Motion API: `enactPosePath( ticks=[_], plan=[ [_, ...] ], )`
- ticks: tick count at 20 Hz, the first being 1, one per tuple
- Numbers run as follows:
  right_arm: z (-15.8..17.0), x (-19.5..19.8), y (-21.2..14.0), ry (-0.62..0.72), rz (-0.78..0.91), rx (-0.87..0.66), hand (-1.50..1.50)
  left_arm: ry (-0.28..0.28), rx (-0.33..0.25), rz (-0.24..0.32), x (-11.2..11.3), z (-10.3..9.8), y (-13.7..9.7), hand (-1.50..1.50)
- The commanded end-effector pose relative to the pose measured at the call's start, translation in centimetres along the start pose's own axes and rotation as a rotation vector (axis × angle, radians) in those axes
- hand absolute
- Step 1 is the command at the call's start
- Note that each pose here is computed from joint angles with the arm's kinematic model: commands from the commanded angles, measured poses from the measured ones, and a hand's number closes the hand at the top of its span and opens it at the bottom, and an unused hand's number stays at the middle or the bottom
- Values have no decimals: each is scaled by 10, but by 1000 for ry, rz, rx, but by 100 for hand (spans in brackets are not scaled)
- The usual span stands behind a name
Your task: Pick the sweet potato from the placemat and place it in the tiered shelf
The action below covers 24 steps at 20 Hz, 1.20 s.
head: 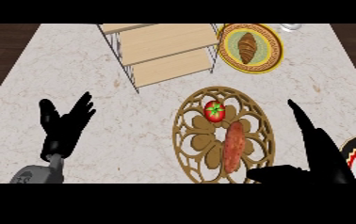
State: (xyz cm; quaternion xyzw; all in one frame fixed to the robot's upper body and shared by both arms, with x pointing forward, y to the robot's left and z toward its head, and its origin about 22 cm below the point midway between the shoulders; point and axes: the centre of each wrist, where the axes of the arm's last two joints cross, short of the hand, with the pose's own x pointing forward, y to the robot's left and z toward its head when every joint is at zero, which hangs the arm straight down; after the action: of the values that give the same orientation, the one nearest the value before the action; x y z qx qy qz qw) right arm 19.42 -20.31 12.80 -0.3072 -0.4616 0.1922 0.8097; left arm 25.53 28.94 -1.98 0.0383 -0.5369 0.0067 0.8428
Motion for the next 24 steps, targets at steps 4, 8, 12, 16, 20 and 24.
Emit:
enactPosePath(
  ticks=[4, 8, 12, 16, 20, 24],
  plan=[
    [-14, 15, 41, 234, 60, -3, -150, 19, 20, -2, -23, 0, 2, 0],
    [-14, 20, 47, 241, 84, -23, -150, 15, 30, 10, 7, -4, 10, 0],
    [-23, 19, 64, 263, 75, -33, -150, 27, 21, 4, -9, 5, 3, 0],
    [-22, 35, 69, 262, 94, -20, -150, 20, 36, 29, -8, 3, 3, 0],
    [-36, 26, 87, 318, 134, -36, -150, 20, 12, 26, -6, 8, 2, 0],
    [-35, 11, 89, 332, 157, -74, -150, 28, 31, 31, -17, 1, 15, 0]
  ],
)
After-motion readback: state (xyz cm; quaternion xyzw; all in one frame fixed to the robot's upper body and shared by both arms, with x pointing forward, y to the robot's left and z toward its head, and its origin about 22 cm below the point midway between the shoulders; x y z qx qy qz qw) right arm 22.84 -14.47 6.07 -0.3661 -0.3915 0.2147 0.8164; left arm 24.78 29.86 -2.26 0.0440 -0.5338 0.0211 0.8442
